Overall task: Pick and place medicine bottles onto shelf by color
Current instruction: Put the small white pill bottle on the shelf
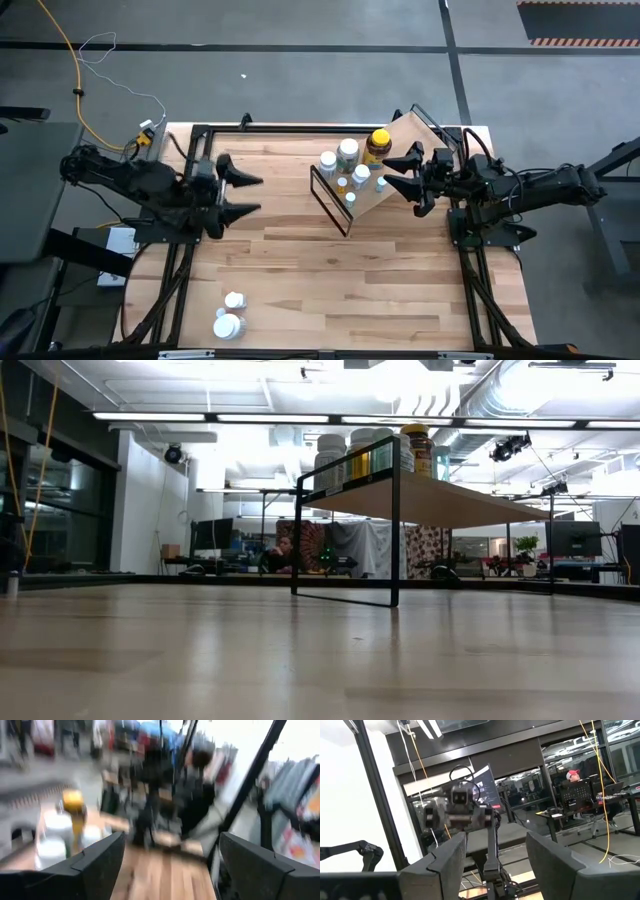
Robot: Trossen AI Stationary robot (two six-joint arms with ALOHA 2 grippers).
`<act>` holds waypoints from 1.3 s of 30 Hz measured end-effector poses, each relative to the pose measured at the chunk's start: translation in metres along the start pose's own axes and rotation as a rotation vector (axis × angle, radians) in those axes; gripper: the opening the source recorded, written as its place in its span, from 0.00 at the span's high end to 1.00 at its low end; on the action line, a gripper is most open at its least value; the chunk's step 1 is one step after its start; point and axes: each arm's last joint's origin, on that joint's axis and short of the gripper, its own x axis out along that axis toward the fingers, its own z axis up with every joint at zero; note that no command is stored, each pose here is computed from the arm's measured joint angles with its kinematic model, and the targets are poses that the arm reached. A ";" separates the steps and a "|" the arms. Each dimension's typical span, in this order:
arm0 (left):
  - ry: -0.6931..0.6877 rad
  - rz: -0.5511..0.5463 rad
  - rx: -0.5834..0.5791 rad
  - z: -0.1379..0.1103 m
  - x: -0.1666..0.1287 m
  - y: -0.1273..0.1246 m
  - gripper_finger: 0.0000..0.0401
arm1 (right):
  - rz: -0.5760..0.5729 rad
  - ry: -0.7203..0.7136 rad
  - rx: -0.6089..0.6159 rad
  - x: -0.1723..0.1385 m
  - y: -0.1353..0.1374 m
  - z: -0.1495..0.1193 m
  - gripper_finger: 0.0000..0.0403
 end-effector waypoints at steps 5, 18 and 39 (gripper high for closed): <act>0.327 -0.051 -0.109 -0.034 -0.002 -0.008 0.22 | -0.002 0.008 -0.001 0.000 0.000 -0.001 0.51; 1.146 -0.036 0.191 -0.152 -0.012 -0.063 0.22 | -0.015 0.066 -0.009 0.000 -0.002 -0.006 0.51; 1.291 -0.009 0.250 -0.208 -0.008 -0.092 0.22 | -0.027 0.109 -0.016 -0.001 -0.003 -0.011 0.51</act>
